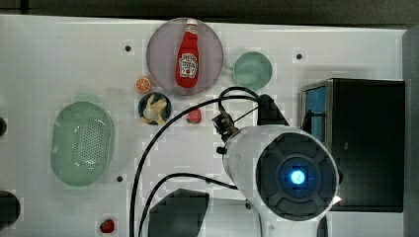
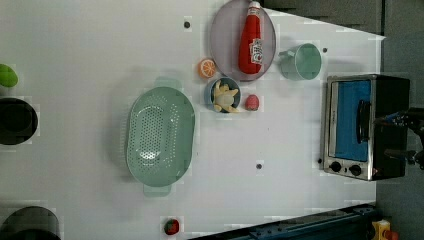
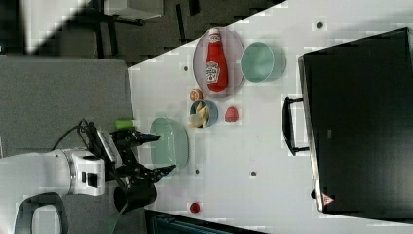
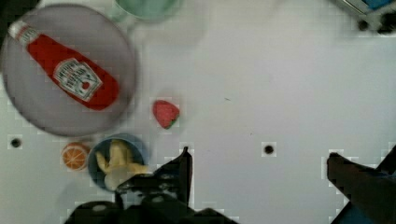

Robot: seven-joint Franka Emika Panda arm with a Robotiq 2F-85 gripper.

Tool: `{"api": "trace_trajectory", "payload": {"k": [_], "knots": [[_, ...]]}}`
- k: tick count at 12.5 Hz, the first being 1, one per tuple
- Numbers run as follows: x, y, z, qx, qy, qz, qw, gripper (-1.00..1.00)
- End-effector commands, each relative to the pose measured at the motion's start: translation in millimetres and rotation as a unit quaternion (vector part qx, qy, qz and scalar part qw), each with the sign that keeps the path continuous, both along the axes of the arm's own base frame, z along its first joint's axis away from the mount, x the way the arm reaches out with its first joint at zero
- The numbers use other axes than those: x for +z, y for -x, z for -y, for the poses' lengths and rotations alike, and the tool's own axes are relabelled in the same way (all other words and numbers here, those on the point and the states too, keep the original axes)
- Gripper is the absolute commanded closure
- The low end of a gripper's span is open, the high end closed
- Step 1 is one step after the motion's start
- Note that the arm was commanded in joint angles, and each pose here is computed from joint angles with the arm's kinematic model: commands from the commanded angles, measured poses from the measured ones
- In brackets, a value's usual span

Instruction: Drag mug forwards.

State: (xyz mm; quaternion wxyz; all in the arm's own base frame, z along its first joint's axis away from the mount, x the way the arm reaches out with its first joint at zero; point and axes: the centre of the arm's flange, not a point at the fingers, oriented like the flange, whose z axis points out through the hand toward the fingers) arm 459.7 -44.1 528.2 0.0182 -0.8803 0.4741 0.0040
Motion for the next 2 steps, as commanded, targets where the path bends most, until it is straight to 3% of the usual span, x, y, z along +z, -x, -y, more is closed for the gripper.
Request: {"api": "trace_trajectory", "payload": {"k": [1, 2], "knots": [[15.7, 7.5, -17.6, 0.048, 0.017, 0.019, 0.999, -1.00], [15.7, 8.4, -20.6, 0.053, 0.022, 0.015, 0.998, -1.00]]}}
